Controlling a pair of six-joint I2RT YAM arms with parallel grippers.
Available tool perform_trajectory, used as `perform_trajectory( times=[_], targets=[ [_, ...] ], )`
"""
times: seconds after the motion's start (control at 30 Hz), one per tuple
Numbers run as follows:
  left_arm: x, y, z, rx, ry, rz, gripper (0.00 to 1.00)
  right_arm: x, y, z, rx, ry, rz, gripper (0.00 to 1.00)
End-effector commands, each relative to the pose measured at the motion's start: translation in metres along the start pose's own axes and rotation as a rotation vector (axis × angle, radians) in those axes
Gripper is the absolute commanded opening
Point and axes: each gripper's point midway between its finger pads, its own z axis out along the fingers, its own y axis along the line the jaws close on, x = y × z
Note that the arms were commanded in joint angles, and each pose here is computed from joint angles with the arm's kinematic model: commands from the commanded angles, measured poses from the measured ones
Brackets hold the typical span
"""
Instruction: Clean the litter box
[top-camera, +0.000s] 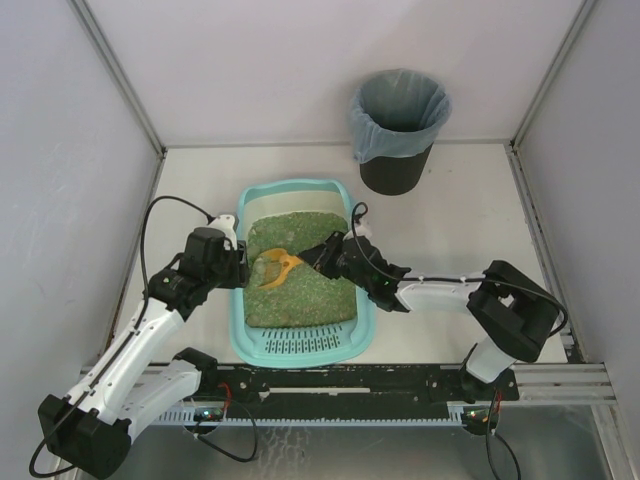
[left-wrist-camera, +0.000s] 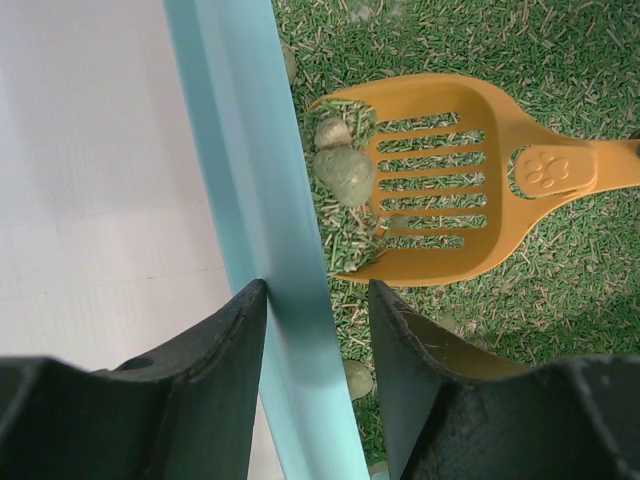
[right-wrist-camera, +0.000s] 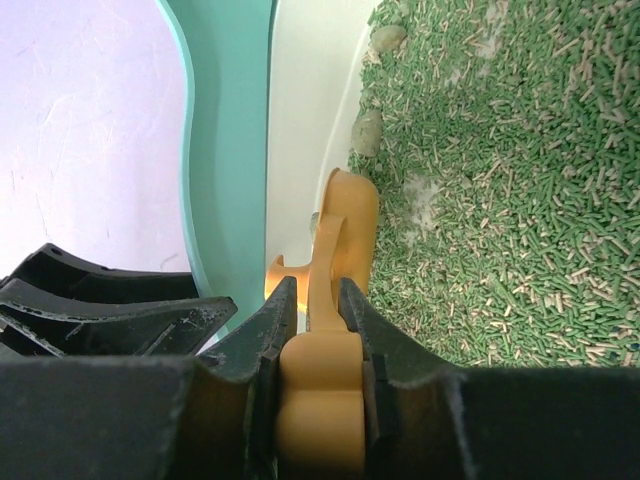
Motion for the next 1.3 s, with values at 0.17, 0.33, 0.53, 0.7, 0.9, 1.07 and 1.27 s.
perform_trajectory(
  times=[0.17,0.33,0.53,0.7,0.9,1.07,1.27],
  targets=[
    [-0.01,-0.007,-0.006,0.038,-0.052,0.002,0.49,-0.022,0.023,-0.017,-0.072,-0.078,0.035,0.0],
    [-0.023,-0.009,-0.019,0.061,-0.138,-0.012,0.51,-0.031,0.028,-0.031,-0.092,-0.1,0.037,0.0],
    [-0.03,-0.006,-0.029,0.054,-0.196,-0.023,0.53,-0.045,0.031,-0.057,-0.119,-0.145,0.033,0.0],
    [-0.03,-0.005,-0.029,0.049,-0.197,-0.025,0.54,-0.066,0.029,-0.082,-0.153,-0.203,0.035,0.0],
    [-0.03,-0.003,-0.028,0.041,-0.193,-0.026,0.54,-0.063,0.039,-0.089,-0.234,-0.163,0.102,0.0],
    [-0.028,-0.003,-0.027,0.039,-0.185,-0.024,0.54,-0.069,0.026,-0.089,-0.272,-0.154,0.18,0.0],
    [-0.028,-0.004,-0.027,0.044,-0.189,-0.025,0.54,-0.062,0.041,-0.087,-0.314,-0.118,0.155,0.0]
  ],
)
